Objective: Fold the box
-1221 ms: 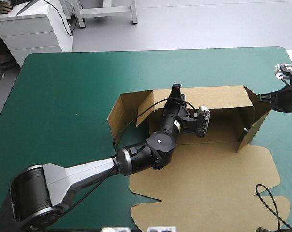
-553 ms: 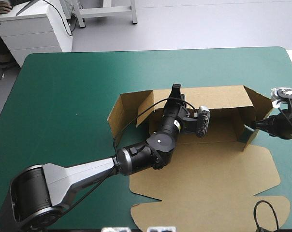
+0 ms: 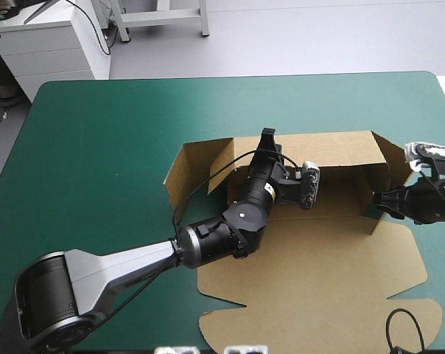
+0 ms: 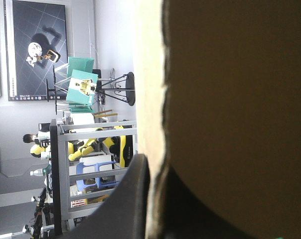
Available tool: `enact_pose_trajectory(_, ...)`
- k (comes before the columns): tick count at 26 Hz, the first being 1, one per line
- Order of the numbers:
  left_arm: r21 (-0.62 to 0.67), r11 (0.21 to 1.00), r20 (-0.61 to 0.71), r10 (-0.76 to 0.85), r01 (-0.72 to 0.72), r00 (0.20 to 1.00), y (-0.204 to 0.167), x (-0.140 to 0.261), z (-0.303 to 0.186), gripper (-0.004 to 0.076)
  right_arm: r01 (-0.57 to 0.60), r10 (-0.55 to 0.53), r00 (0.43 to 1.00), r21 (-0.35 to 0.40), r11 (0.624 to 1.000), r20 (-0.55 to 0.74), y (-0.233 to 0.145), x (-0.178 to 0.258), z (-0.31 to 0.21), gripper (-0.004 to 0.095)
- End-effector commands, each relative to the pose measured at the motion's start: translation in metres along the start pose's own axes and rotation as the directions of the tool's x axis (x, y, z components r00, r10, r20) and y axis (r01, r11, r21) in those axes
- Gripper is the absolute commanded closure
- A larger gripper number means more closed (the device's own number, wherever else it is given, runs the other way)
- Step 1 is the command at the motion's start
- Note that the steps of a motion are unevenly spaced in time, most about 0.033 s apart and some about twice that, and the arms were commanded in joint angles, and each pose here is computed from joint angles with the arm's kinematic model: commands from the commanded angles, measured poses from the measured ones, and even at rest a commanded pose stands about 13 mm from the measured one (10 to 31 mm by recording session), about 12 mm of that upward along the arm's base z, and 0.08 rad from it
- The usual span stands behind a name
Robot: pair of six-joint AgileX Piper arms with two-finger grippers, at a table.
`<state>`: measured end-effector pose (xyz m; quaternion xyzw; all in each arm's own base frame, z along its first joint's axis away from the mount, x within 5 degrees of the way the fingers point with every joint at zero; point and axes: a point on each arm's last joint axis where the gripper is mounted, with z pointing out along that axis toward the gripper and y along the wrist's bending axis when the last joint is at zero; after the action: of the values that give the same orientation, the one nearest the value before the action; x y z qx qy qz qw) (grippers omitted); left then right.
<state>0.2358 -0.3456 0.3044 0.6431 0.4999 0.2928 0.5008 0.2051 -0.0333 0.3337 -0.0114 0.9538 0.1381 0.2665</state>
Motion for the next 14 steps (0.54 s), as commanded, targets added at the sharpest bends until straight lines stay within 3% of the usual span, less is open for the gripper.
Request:
enact_pose_trajectory(1,-0.06,0.996,-0.008,-0.059,0.059,0.998,0.025,0.005,-0.015,0.0731,-0.009,0.012,0.998,-0.041,0.999,0.067,0.008,-0.005,-0.011,0.0471)
enact_pose_trajectory(5,-0.06,0.996,-0.008,-0.059,0.059,0.998,0.025,0.005,-0.015,0.0731,-0.007,0.008,0.995,-0.009,1.0,0.102,0.005,-0.008,-0.012,0.0472)
enact_pose_trajectory(11,-0.06,0.996,-0.008,-0.059,0.059,0.998,0.025,0.005,-0.015,0.0731,-0.063,0.012,0.958,0.17,0.983,0.286,-0.013,-0.025,-0.016,0.0541)
enact_pose_trajectory(13,-0.06,0.996,-0.008,-0.059,0.059,0.998,0.025,0.005,-0.015,0.0731,-0.04,-0.044,0.949,0.257,0.966,0.311,-0.02,-0.028,-0.018,0.0704)
enact_pose_trajectory(14,-0.06,0.996,-0.008,-0.059,0.059,0.998,0.025,0.005,-0.015,0.0731,-0.031,-0.059,0.949,0.278,0.96,0.309,-0.021,-0.028,-0.019,0.0886)
